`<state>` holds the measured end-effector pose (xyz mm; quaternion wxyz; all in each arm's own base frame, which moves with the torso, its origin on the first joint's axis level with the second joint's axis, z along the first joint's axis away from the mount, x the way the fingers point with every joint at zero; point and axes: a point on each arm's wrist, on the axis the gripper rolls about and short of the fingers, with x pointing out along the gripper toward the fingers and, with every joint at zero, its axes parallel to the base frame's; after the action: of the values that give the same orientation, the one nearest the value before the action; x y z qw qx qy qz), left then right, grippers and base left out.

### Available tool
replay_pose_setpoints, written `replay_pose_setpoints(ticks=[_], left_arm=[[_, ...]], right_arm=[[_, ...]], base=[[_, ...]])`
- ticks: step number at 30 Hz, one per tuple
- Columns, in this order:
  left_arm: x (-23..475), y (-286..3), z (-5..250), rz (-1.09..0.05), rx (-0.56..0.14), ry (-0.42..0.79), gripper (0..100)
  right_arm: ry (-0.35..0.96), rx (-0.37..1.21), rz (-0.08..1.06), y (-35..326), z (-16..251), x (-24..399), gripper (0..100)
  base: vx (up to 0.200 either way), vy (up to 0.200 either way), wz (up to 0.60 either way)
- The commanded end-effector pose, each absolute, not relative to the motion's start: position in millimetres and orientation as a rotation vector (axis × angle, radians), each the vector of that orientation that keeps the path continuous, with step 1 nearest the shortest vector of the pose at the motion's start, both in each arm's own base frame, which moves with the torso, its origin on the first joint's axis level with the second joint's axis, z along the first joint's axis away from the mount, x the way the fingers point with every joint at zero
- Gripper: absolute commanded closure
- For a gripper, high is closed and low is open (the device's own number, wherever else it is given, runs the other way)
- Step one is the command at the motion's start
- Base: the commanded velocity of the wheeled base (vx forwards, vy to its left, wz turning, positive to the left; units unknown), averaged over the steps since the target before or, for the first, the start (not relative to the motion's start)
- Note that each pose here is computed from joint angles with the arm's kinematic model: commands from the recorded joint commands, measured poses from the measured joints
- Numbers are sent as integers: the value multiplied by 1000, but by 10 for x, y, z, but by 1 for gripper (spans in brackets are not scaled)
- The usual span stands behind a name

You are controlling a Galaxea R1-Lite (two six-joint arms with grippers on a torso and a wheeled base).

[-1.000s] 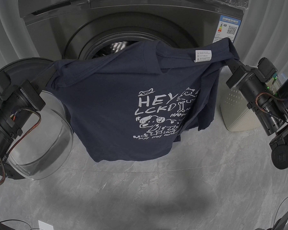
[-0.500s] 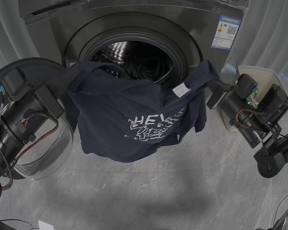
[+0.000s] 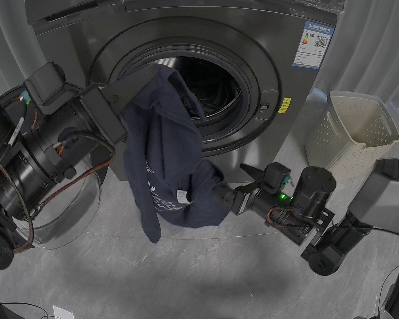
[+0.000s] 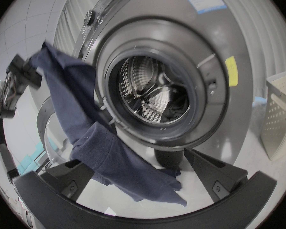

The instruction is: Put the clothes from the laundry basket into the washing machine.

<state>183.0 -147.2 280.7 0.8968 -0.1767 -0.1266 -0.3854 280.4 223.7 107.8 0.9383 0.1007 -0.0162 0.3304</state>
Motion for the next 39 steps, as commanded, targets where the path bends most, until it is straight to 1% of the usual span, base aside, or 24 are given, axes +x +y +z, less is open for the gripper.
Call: replay_pose_setpoints(ticks=[1, 11, 16, 17, 22, 24, 27, 31, 34, 39], left_arm=[[1789, -1552, 2788, -837, -371, -250, 100], [1690, -1514, 2732, -852, -367, -235, 100], [1688, -1521, 2714, -854, -364, -227, 100], [1701, -1533, 2709, -854, -363, -224, 100], [1707, -1566, 2704, -876, -359, -220, 100], [1709, -1575, 2693, -885, -356, -215, 100], [1693, -1614, 2672, -900, -356, -204, 100], [1668, -1640, 2672, -916, -358, -202, 100], [1638, -1652, 2694, -935, -365, -209, 100], [1609, -1640, 2721, -945, -377, -222, 100]], right_arm=[[39, 171, 718, 2472, 713, 2838, 0], [-17, 188, 735, 2695, 625, 3073, 0], [-12, 180, 790, 2856, 536, 3027, 0], [-3, 176, 818, 2958, 476, 2966, 0], [4, 173, 861, 3135, 389, 2876, 0], [-13, 181, 865, 3184, 406, 2895, 0], [-71, 208, 852, 3271, 485, 3032, 0], [-111, 223, 834, 3296, 529, 3170, 0], [-116, 220, 821, 3320, 499, 3284, 0], [-126, 220, 801, 3360, 367, 3458, 0]], base=[[0, 0, 0], [0, 0, 0], [0, 0, 0], [0, 0, 0], [0, 0, 0], [0, 0, 0], [0, 0, 0], [0, 0, 0], [0, 0, 0], [0, 0, 0]])
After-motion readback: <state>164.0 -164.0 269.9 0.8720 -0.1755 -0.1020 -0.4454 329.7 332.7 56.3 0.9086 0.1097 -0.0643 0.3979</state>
